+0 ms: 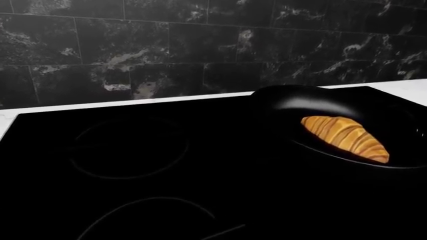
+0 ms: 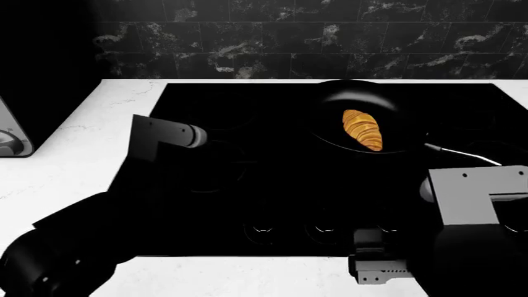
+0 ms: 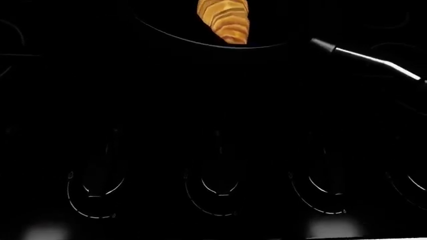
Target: Pick the croissant and place it on the pan. Then turn on the stove to warm the croissant.
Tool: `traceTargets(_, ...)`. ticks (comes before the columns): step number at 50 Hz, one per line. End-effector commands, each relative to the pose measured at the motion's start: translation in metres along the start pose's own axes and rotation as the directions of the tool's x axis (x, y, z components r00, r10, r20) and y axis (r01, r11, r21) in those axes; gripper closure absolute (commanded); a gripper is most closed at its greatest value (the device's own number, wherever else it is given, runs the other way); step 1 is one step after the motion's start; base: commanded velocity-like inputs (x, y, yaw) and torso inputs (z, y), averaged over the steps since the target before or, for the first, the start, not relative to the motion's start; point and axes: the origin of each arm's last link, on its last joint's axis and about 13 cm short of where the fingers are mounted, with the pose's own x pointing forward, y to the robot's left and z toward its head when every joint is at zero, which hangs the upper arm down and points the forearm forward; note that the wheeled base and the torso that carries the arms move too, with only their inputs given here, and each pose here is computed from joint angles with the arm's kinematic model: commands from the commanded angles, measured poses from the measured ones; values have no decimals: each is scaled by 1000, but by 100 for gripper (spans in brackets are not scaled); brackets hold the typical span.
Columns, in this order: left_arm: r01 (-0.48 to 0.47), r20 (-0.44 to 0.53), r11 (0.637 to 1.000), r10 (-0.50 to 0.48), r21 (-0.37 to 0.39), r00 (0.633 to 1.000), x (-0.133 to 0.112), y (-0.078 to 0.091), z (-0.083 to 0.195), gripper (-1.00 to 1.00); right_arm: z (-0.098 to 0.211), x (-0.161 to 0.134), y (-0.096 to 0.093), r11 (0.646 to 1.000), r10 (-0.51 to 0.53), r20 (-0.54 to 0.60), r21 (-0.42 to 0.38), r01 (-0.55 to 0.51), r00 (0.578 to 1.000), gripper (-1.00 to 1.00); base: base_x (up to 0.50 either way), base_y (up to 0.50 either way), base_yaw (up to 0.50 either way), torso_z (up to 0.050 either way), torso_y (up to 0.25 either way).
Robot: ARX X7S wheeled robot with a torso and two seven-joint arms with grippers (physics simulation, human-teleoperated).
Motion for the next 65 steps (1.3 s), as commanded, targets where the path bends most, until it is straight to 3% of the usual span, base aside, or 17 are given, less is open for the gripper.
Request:
traceTargets(1,-5,-5,1000,5,9,1000,2,-2,-1,-100,8,4,-3,999,7,19,-44,-6,1000,-100,0,0,0,0,0)
traceTargets(19,-27,4,999,27,29,1000,1,-5,1,-100,-3,20,-16,998,51,2,-21,-51,999,-100,0,0,0,0,0)
traceTargets(46,-61,0,998,61,32,998,4,0,0,-100,5,49,-26,992,106,5,-68,-106,994,-100,0,0,0,0,0)
traceTargets(65,-63,-4,997,63,42,998,5,-3,-1,-100,-2,60,-30,988,154,4,-20,-154,988,-100,0,0,0,0,0)
